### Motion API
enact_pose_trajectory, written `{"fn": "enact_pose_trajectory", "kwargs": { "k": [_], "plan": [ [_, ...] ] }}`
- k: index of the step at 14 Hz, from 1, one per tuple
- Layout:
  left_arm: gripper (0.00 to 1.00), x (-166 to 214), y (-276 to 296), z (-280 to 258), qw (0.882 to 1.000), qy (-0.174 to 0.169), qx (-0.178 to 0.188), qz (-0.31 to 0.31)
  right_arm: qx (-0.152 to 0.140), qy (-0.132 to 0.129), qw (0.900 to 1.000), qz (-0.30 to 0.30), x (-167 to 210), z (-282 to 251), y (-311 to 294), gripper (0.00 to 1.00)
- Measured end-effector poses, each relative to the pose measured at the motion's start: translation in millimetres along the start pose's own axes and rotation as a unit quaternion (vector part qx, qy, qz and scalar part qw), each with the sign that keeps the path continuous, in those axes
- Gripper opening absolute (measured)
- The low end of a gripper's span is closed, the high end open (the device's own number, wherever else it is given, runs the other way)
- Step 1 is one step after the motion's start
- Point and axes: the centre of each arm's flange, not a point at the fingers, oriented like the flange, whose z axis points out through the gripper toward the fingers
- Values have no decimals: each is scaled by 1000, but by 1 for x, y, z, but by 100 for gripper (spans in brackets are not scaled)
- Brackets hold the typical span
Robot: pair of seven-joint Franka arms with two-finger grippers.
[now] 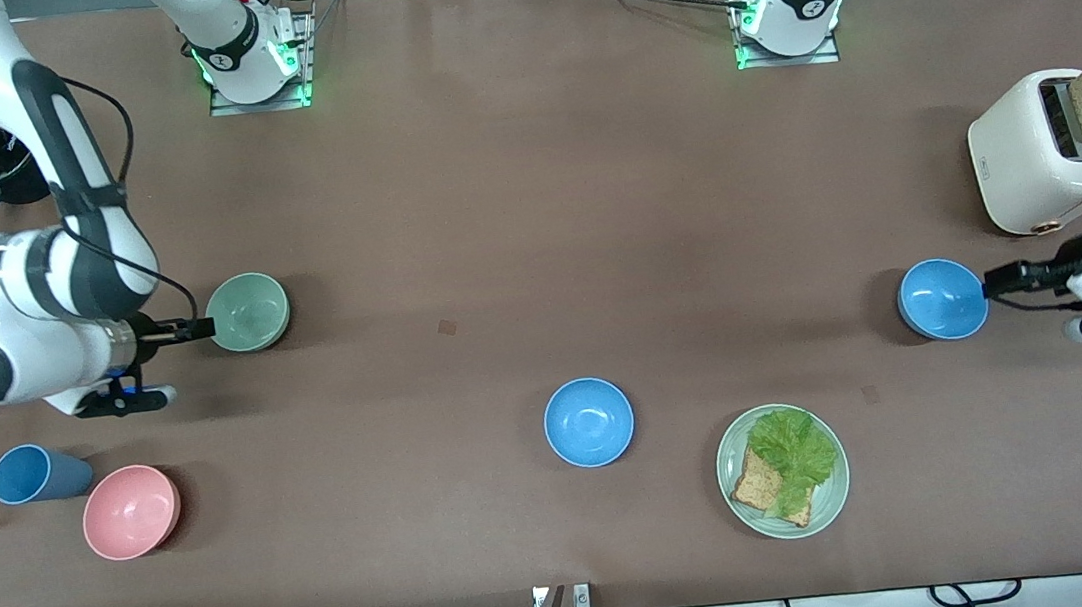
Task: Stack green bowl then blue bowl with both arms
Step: 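Grasp the green bowl with the right gripper while the left gripper grasps the blue bowl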
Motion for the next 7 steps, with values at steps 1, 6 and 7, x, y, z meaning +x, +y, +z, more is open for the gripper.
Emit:
{"fn": "enact_pose_trajectory", "kwargs": {
  "k": [1, 6, 7],
  "plan": [
    [100, 1, -18, 16, 1000, 3, 1, 5, 0, -9, 1000, 0, 4, 12, 0, 100],
    [100, 6, -38, 68, 1000, -2, 0, 23, 1, -38, 999, 0, 9, 51, 0, 91],
    [100, 4, -37, 81, 1000, -4, -1, 24, 1, -42, 999, 0, 9, 56, 0, 80]
  ]
}}
